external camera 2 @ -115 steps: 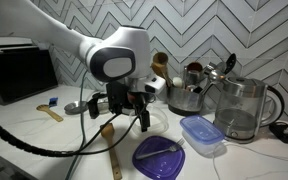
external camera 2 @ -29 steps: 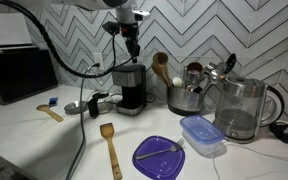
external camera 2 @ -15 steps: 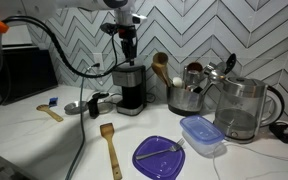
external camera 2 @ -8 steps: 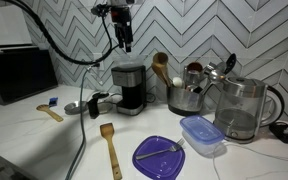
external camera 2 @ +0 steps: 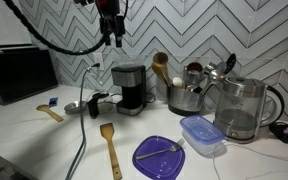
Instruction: Pick up the clear lunch box and put it on the coffee machine
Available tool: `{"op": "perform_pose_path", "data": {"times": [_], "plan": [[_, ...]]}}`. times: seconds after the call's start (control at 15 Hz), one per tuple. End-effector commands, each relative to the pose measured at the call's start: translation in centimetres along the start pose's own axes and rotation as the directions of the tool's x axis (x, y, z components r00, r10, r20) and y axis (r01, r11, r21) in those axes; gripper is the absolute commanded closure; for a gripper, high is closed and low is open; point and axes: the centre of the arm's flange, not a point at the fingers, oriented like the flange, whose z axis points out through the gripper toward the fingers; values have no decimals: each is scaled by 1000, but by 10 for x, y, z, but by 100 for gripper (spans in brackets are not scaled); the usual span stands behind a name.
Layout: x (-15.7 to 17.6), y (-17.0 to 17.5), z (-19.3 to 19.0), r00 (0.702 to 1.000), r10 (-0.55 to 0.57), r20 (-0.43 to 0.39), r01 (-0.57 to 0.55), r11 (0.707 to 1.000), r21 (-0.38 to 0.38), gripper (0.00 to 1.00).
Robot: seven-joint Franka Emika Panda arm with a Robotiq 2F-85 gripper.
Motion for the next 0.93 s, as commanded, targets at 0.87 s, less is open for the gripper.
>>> {"op": "perform_pose_path", "data": {"times": [0.87], "plan": [[-123,0,119,986,-162,27,162,987,11,0]]}}
